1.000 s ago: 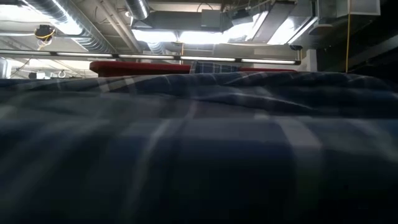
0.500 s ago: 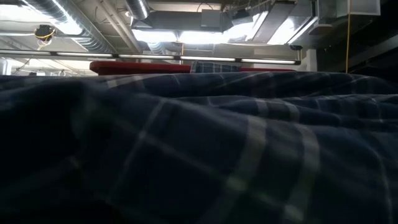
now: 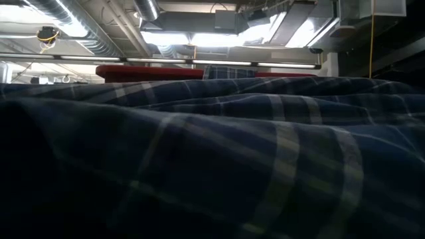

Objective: Fold Laundry from Bin
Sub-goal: Fold the blue shirt

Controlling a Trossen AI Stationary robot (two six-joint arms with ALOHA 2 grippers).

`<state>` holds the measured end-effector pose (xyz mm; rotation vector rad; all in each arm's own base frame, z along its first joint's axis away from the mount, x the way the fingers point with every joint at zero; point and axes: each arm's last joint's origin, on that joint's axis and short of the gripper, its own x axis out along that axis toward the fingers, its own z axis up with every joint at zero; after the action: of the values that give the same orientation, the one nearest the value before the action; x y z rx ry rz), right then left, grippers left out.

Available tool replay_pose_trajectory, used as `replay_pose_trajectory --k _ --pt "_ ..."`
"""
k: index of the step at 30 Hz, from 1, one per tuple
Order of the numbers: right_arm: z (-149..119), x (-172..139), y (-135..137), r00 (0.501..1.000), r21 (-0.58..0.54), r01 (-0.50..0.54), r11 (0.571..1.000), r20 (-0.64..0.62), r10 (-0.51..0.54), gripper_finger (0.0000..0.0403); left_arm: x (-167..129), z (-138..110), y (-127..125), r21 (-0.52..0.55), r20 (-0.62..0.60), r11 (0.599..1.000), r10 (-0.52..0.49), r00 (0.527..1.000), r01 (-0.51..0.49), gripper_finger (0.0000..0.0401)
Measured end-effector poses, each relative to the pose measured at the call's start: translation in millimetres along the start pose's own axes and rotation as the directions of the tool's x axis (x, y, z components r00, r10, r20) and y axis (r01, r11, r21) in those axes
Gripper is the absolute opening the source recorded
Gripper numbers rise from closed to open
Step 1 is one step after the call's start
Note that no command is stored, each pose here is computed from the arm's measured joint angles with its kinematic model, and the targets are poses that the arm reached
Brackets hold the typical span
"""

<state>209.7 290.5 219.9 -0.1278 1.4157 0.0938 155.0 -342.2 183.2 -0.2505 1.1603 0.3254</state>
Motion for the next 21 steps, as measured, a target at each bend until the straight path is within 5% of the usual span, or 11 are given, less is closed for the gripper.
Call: replay_pose_trajectory --k 10,21 --pt "-6.7 -1.6 -2.5 0.996 0.058 0.089 0.994 -0.001 -0.089 0.0186 7.7 30.1 -1.4 -0.031 0.282 1.0 0.011 0.959 -0.002 0.0084" --pt "-5.4 -1.8 -4.8 0.989 0.061 0.139 0.988 0.045 -0.142 0.0186 29.4 89.7 -3.5 0.099 0.333 0.995 -0.006 0.943 -0.029 0.0084"
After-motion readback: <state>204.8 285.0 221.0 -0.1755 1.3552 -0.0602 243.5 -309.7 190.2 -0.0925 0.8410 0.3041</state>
